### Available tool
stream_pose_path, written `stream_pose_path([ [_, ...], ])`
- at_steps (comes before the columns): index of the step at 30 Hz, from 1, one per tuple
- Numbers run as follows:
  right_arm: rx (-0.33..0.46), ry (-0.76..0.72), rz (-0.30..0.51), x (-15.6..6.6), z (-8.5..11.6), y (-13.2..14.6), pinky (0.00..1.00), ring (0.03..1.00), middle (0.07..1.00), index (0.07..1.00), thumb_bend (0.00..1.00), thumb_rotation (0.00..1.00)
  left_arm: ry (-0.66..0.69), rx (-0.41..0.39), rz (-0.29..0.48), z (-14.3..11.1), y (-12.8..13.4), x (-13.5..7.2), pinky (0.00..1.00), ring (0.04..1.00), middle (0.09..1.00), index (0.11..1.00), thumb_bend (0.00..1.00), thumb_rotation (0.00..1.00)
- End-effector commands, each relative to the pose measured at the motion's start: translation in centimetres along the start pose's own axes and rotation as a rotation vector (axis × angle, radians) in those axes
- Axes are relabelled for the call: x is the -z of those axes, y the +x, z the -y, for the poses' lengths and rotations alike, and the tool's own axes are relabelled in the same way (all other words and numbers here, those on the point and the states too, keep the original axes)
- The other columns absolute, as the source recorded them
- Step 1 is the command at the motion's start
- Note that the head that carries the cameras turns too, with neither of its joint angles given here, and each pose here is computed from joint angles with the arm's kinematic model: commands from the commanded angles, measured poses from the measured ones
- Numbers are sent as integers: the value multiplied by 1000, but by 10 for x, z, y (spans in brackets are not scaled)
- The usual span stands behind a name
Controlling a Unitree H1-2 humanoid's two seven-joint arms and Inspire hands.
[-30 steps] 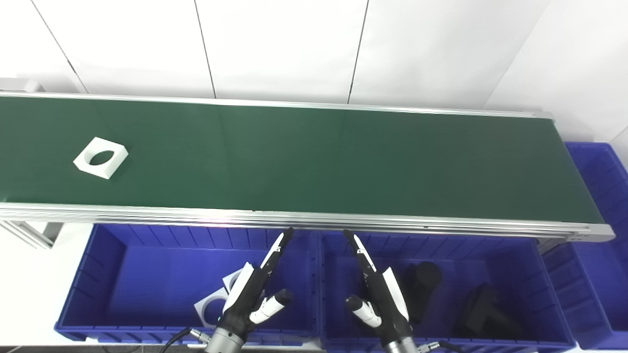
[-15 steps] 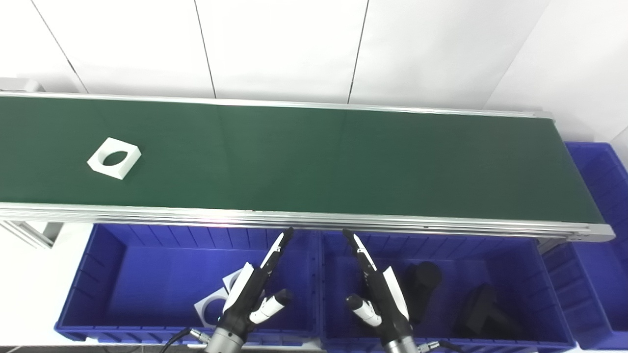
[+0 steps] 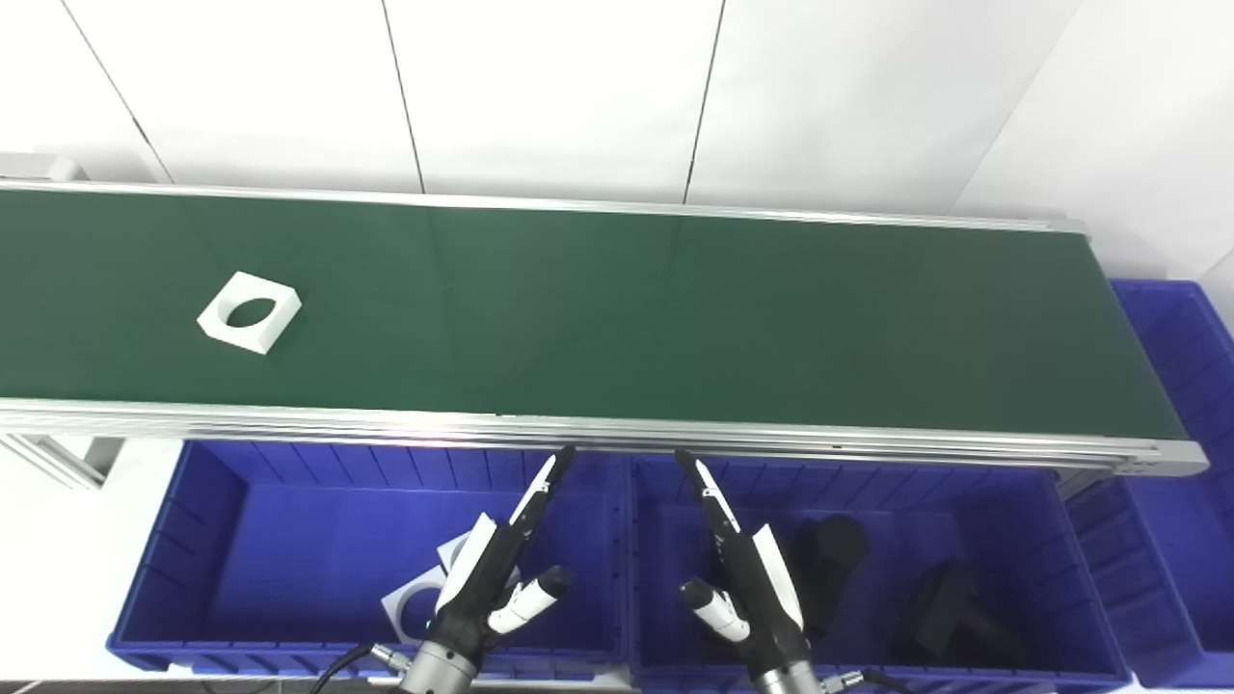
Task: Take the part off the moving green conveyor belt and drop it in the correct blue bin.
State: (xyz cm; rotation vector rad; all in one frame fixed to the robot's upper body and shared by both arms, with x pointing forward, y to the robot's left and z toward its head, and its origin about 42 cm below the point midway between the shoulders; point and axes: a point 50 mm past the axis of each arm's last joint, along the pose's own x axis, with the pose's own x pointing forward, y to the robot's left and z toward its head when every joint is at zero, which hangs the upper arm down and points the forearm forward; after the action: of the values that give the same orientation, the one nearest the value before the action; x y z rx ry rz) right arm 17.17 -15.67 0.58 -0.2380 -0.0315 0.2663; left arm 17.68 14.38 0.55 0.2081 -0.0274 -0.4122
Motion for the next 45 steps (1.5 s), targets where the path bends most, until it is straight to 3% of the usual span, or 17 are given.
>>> stream_pose_path([
  [1, 3, 24, 75, -10, 1, 6, 976, 993, 993, 973, 947, 985, 9, -12, 68, -5, 8, -8, 1000, 1000, 1000, 994, 845, 1000],
  [20, 2, 22, 68, -8, 1, 6, 988, 997, 993, 973, 946, 988, 14, -16, 63, -4, 8, -6, 998, 1000, 1000, 989, 851, 1000],
  [27, 9, 0, 33, 3, 6, 3, 973, 990, 986, 974, 960, 1000, 45, -17, 46, 6, 12, 2, 980, 996, 1000, 976, 864, 993],
  [35, -1, -26, -9, 17, 13, 4, 969, 992, 1000, 990, 951, 1000, 77, -20, 28, 15, 20, 12, 913, 972, 982, 953, 913, 941],
  [45, 3, -27, -20, 20, 17, 2, 1000, 1000, 1000, 1000, 944, 996, 112, -34, 53, 22, 24, 11, 870, 943, 968, 936, 901, 905],
])
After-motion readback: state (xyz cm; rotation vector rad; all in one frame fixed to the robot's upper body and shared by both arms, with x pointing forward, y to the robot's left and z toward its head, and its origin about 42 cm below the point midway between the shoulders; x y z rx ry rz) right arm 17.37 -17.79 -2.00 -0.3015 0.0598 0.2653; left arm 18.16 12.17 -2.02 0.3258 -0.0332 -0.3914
